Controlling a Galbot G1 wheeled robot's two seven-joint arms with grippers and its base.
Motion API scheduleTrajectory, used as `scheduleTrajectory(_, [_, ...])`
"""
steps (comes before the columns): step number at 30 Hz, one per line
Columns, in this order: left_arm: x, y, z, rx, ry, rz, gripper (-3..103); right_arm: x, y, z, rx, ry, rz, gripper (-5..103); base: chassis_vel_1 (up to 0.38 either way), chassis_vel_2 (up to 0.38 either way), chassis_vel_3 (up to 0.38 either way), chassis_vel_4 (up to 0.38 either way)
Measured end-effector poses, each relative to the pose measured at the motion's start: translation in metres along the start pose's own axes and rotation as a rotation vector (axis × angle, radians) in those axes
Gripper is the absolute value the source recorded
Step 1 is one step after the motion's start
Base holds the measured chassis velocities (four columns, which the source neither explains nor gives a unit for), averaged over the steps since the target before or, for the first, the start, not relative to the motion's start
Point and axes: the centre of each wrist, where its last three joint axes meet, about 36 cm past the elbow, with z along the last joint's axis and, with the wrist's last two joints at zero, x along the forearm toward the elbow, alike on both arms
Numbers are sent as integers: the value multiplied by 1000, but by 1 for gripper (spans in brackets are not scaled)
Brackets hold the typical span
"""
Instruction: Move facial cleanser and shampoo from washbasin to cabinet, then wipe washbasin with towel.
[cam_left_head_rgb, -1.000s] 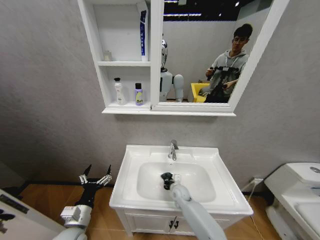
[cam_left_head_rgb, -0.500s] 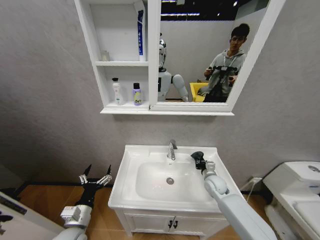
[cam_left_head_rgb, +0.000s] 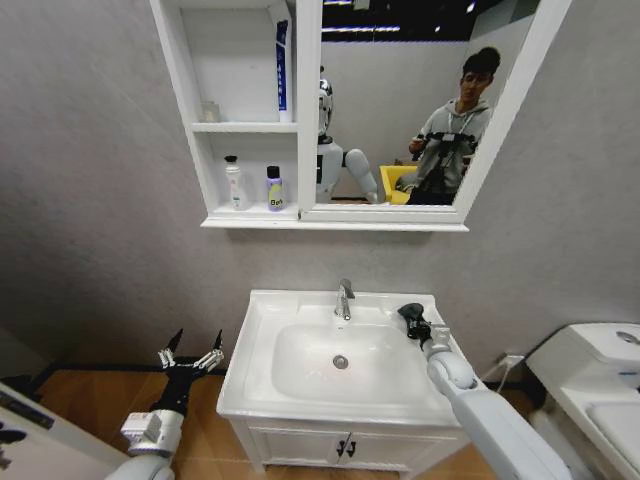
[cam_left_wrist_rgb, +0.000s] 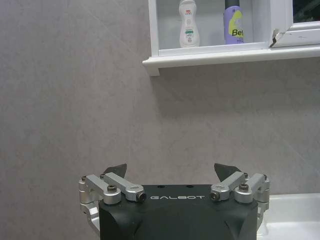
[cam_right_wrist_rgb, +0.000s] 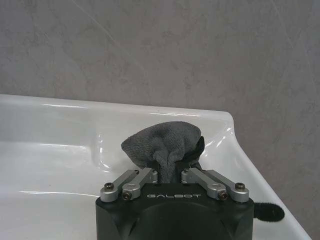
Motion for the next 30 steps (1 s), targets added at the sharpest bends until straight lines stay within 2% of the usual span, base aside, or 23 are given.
scheduleTrajectory(1, [0,0,0,0,0,0,99,0,0,0,0,0,0,16,0,0,0,0])
scheduleTrajectory(3, [0,0,0,0,0,0,99,-2,-5,3,26,-12,1,27,0,0,0,0])
scheduleTrajectory(5, [0,0,0,0,0,0,99,-2,-6,3,31,-16,2,27,0,0,0,0])
scheduleTrajectory(6, [0,0,0,0,0,0,99,-2,-11,2,33,-26,5,37,0,0,0,0])
scheduleTrajectory(7, [0,0,0,0,0,0,99,-2,-12,2,27,-30,2,43,0,0,0,0])
scheduleTrajectory(8, [0,0,0,0,0,0,99,-2,-12,2,27,-30,2,43,0,0,0,0])
scheduleTrajectory(10, [0,0,0,0,0,0,99,1,-14,3,20,-38,-7,54,0,0,0,0])
scheduleTrajectory(12, [0,0,0,0,0,0,99,3,-15,3,17,-44,-9,54,0,0,0,0])
scheduleTrajectory(13, [0,0,0,0,0,0,99,3,-15,4,15,-48,-10,60,0,0,0,0])
scheduleTrajectory(14, [0,0,0,0,0,0,99,3,-15,4,15,-48,-10,60,0,0,0,0])
scheduleTrajectory(15, [0,0,0,0,0,0,99,5,-16,5,11,-59,-13,65,0,0,0,0])
scheduleTrajectory(16, [0,0,0,0,0,0,99,8,-16,5,11,-82,-14,76,0,0,0,0])
scheduleTrajectory(19, [0,0,0,0,0,0,99,13,-16,4,12,-117,-15,81,0,0,0,0])
scheduleTrajectory(20, [0,0,0,0,0,0,99,19,-16,3,16,-146,-11,86,0,0,0,0])
scheduleTrajectory(21, [0,0,0,0,0,0,99,33,-13,-1,21,-202,-4,91,0,0,0,0])
scheduleTrajectory(22, [0,0,0,0,0,0,99,33,-13,-1,21,-202,-4,91,0,0,0,0])
scheduleTrajectory(23, [0,0,0,0,0,0,99,50,-10,-3,22,-245,5,91,0,0,0,0])
scheduleTrajectory(24, [0,0,0,0,0,0,99,77,-5,0,21,-276,17,99,0,0,0,0])
scheduleTrajectory(25, [0,0,0,0,0,0,99,77,-5,0,21,-276,17,99,0,0,0,0])
scheduleTrajectory(27, [0,0,0,0,0,0,99,130,1,14,16,-291,42,100,0,0,0,0])
scheduleTrajectory(28, [0,0,0,0,0,0,99,130,1,14,16,-291,42,100,0,0,0,0])
scheduleTrajectory(30, [0,0,0,0,0,0,99,189,7,29,-41,-272,95,100,0,0,0,0])
